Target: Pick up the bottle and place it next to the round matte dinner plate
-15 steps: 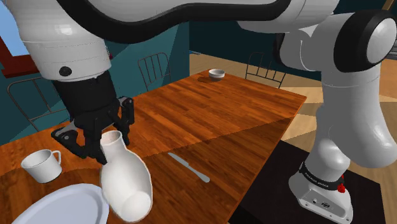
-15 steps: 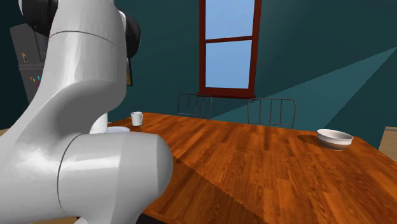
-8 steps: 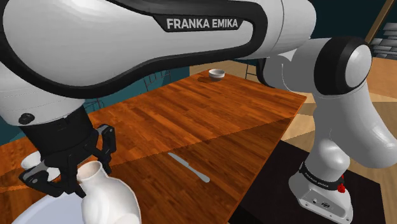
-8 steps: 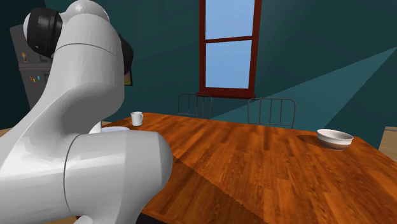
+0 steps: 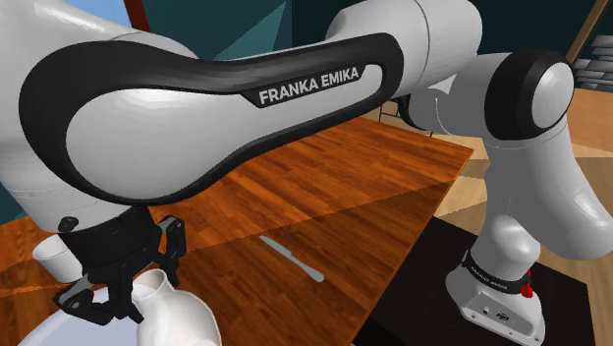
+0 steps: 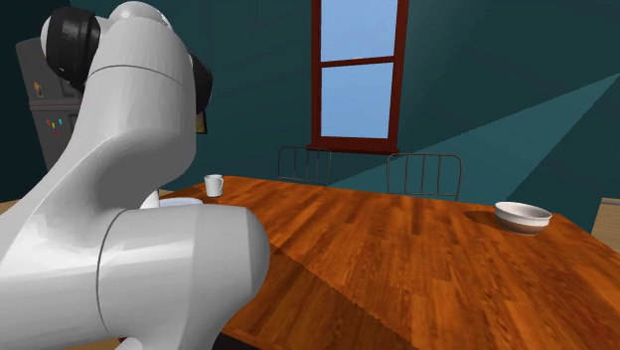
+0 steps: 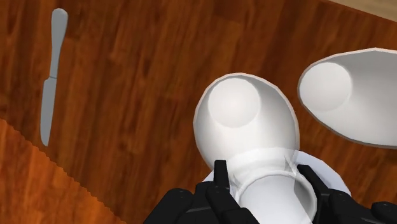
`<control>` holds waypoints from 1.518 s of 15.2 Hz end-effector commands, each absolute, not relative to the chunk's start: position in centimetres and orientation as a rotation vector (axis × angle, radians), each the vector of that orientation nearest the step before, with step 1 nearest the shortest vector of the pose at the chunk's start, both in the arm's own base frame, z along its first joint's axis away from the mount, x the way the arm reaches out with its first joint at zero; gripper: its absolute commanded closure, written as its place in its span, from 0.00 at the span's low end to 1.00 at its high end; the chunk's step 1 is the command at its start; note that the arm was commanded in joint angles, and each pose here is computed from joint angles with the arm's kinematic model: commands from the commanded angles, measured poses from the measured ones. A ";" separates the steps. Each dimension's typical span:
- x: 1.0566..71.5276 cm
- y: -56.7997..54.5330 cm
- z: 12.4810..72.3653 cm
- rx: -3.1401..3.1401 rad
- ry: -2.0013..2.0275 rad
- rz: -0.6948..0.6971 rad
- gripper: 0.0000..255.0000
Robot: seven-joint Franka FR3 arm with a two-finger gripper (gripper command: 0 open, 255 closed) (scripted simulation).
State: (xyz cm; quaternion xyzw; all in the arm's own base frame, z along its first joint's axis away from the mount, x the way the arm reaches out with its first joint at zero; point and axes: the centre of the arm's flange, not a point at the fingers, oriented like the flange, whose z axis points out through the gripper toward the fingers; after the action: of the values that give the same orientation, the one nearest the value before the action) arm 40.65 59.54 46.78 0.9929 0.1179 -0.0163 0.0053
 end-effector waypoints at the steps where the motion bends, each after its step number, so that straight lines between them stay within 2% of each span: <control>1: 40.7 59.6 45.7 3.110 0.370 -0.050 1.00; 11: 40.7 59.6 44.9 3.110 0.370 -0.050 1.00; 12: 40.7 59.6 44.9 3.110 0.370 -0.050 0.00; 17: 40.7 59.6 44.9 3.110 0.370 -0.050 0.00; 21: 40.8 59.6 49.9 3.110 0.370 -0.050 0.00; 23: 40.8 59.6 49.9 3.110 0.370 -0.050 0.00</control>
State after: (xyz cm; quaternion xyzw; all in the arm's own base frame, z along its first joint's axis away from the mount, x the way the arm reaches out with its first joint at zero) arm 40.81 59.59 49.65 0.9929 0.1180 -0.0155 0.0044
